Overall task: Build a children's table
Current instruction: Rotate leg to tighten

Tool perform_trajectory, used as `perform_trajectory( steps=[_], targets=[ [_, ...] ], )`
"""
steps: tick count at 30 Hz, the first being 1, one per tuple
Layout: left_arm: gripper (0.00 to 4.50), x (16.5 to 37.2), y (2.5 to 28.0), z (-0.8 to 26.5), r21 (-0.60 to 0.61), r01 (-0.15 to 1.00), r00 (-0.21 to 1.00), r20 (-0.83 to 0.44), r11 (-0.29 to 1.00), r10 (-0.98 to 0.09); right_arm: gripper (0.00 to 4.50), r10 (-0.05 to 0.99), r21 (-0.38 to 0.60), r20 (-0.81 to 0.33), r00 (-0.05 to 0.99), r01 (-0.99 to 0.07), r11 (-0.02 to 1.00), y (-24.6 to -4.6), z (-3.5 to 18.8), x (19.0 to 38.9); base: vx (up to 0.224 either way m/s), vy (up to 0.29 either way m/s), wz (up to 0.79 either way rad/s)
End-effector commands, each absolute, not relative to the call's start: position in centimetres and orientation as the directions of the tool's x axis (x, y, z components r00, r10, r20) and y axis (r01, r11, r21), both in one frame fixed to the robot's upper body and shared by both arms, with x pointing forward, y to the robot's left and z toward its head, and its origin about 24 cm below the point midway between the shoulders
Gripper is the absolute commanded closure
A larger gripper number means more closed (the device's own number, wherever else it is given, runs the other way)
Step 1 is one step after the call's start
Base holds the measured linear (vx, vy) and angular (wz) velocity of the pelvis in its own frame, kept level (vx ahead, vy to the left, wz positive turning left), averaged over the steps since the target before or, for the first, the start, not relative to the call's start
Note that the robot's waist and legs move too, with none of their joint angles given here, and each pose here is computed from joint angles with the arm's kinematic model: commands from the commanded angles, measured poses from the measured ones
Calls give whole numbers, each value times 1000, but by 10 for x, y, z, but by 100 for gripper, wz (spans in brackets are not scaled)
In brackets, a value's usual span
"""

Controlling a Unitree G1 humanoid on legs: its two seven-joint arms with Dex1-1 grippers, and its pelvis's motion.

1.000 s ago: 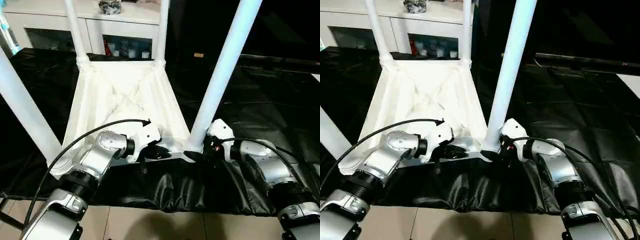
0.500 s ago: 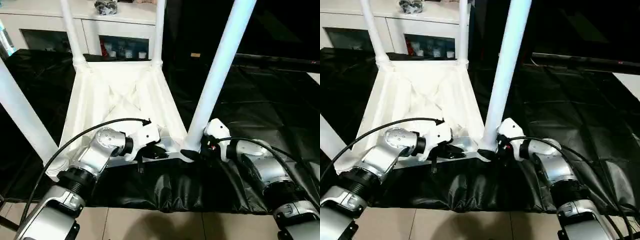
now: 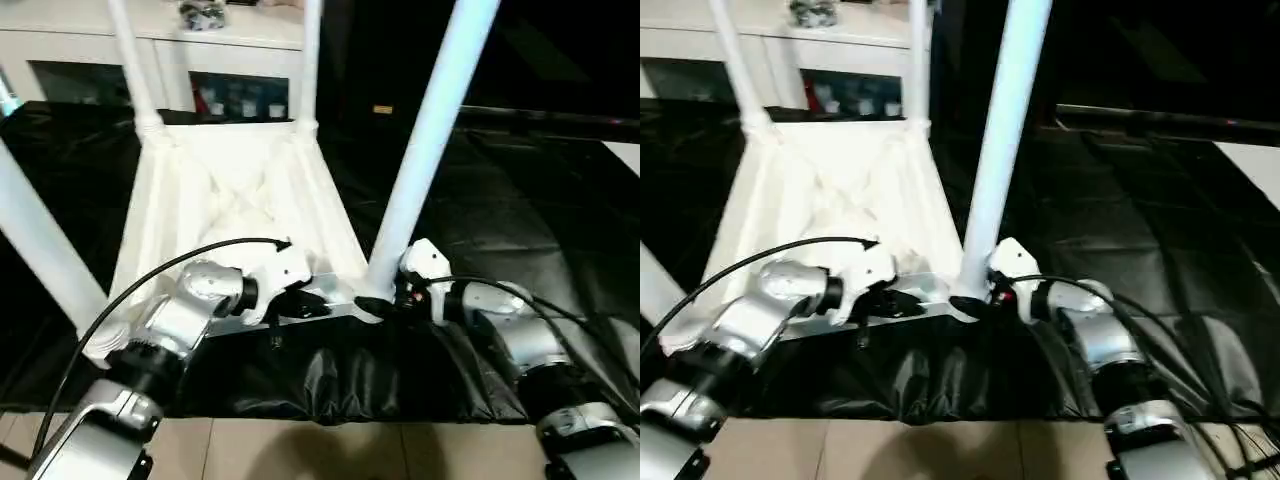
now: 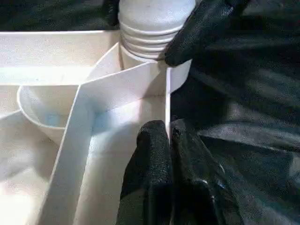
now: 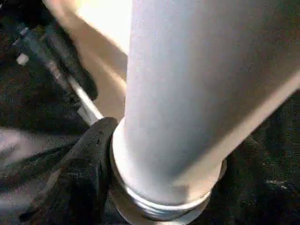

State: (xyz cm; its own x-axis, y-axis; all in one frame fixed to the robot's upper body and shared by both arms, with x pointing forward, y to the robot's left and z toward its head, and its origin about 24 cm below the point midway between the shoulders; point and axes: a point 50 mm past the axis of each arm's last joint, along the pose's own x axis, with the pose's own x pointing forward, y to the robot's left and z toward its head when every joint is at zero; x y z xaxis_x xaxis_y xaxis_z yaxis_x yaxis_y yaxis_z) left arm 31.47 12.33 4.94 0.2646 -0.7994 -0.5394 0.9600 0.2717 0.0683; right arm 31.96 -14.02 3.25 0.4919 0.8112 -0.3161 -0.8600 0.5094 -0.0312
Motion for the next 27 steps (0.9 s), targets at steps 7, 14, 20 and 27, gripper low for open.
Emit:
perform_trajectory(
  steps=[7,14,20,27],
  targets=[
    [450,316,103,43,90,888,428,-522,452,-738,174,705,83,-297,644,-718,691,-98,13,326,0,0,0],
    [450,312,60,46,123,861,486,-488,494,-725,174,660,94,-271,701,-663,743,-43,22,333,0,0,0],
    [450,306,72,41,130,886,447,-494,444,-746,119,731,114,-204,651,-726,678,-60,28,332,0,0,0],
    [450,301,103,44,128,933,352,-514,336,-782,62,823,29,-243,513,-844,535,-103,37,326,0,0,0]
  ],
)
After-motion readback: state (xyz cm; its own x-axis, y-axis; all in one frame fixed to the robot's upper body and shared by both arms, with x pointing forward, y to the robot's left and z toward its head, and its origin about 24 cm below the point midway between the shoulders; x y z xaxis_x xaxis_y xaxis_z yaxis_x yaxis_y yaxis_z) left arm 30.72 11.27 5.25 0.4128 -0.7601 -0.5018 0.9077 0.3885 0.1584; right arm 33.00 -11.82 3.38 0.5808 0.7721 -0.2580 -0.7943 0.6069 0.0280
